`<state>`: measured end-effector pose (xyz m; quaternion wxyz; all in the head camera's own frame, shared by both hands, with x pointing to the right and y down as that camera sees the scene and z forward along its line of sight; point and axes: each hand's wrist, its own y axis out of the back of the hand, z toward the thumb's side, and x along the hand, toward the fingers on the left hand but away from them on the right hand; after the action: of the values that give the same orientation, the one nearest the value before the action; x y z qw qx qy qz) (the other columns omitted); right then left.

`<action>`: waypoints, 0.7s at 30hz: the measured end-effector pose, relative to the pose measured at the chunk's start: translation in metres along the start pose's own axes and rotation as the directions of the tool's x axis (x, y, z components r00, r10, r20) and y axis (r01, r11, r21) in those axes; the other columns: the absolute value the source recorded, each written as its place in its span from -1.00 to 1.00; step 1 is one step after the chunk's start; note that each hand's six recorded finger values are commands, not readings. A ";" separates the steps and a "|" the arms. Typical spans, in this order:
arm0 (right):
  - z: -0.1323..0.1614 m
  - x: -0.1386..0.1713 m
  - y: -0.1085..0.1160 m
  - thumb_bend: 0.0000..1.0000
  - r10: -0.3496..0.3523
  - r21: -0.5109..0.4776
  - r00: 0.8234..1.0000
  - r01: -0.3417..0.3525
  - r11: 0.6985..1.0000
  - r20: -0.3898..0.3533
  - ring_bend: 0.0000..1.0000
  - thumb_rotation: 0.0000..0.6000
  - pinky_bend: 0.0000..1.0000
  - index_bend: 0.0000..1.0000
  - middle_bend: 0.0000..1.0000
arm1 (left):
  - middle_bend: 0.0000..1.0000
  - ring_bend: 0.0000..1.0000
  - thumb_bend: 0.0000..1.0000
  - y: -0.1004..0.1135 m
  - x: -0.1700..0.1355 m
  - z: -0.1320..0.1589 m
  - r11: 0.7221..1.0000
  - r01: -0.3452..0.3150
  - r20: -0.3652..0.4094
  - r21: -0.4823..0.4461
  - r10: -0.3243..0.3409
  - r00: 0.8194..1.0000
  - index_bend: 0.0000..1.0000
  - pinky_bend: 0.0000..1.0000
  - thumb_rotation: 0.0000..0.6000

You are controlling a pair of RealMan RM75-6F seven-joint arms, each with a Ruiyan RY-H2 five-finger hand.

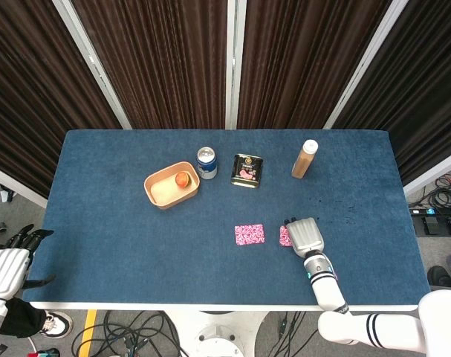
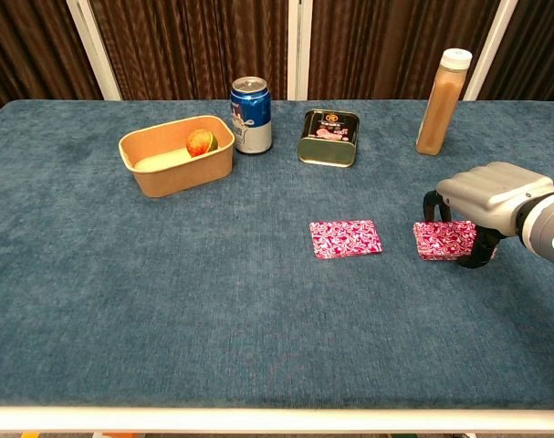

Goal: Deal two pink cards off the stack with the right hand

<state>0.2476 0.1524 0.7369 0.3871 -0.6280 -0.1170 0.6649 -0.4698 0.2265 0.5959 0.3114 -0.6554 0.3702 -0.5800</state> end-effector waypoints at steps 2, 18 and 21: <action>0.001 0.000 0.000 -0.65 0.000 0.000 1.000 0.000 1.000 -0.001 0.72 1.00 0.91 -0.37 -0.35 | -0.66 -0.91 -0.99 -0.001 0.000 0.001 1.000 0.004 0.001 -0.005 -0.004 1.000 -0.63 -0.62 1.00; 0.000 0.000 0.002 -0.61 -0.014 -0.004 1.000 0.014 1.000 0.002 0.72 1.00 0.91 -0.32 -0.30 | -0.66 -0.91 -0.99 -0.002 0.001 0.002 1.000 0.013 0.004 -0.020 -0.013 1.000 -0.63 -0.62 1.00; 0.000 0.000 0.002 -0.59 -0.018 -0.003 1.000 0.018 1.000 0.005 0.72 1.00 0.91 -0.28 -0.28 | -0.66 -0.91 -0.99 -0.002 0.001 0.001 1.000 0.014 0.002 -0.017 -0.014 1.000 -0.63 -0.62 1.00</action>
<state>0.2469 0.1508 0.7361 0.3915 -0.6260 -0.1246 0.6628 -0.4684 0.2270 0.5977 0.3021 -0.6612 0.3704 -0.5782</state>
